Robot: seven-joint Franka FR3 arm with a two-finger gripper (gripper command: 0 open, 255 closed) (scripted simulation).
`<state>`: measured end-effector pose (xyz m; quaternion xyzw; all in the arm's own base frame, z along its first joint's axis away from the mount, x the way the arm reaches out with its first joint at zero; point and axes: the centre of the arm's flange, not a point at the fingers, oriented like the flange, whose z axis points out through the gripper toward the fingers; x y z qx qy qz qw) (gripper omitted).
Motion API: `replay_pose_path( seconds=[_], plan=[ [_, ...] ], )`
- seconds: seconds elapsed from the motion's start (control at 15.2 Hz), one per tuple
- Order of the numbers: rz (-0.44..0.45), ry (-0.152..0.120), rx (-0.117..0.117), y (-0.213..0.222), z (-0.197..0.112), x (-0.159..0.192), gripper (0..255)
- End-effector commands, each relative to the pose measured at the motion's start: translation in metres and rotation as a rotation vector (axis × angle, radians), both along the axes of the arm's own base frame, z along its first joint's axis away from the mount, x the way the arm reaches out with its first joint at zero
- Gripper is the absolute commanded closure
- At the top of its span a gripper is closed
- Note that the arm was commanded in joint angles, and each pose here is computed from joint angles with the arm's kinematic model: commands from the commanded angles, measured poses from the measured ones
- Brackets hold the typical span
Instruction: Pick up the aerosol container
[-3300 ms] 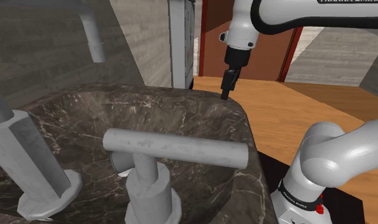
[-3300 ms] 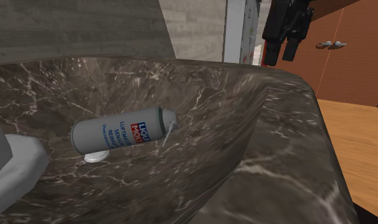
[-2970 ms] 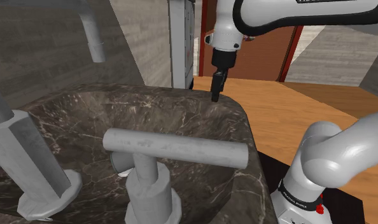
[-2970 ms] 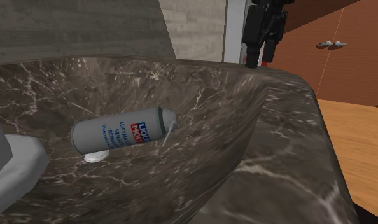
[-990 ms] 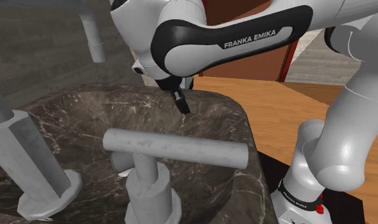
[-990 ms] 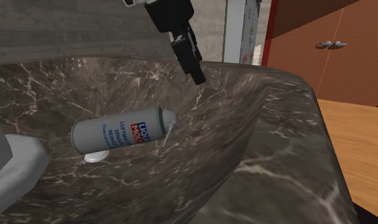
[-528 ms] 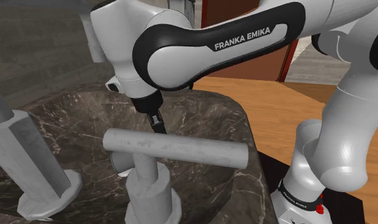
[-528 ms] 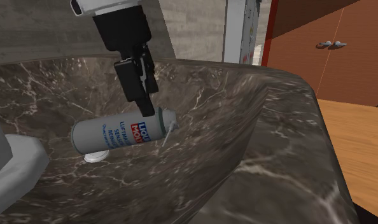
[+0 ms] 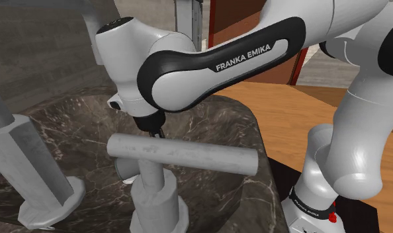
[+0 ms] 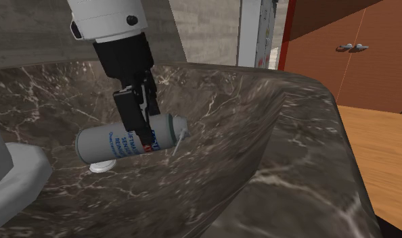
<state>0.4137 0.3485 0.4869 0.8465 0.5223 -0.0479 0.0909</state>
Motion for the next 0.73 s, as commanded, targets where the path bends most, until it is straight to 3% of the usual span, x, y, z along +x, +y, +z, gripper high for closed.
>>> replay_pose_path(
  seconds=[0.0,0.07,0.13,0.66],
  plan=[
    [0.000,0.000,0.000,0.0008,-0.0093,-0.0002,0],
    [0.000,0.000,0.000,0.0008,-0.0093,-0.0002,0],
    [0.000,0.000,0.000,0.0002,-0.0091,-0.0001,255],
    [0.000,0.000,0.000,0.0002,-0.0090,0.0001,255]
  ],
)
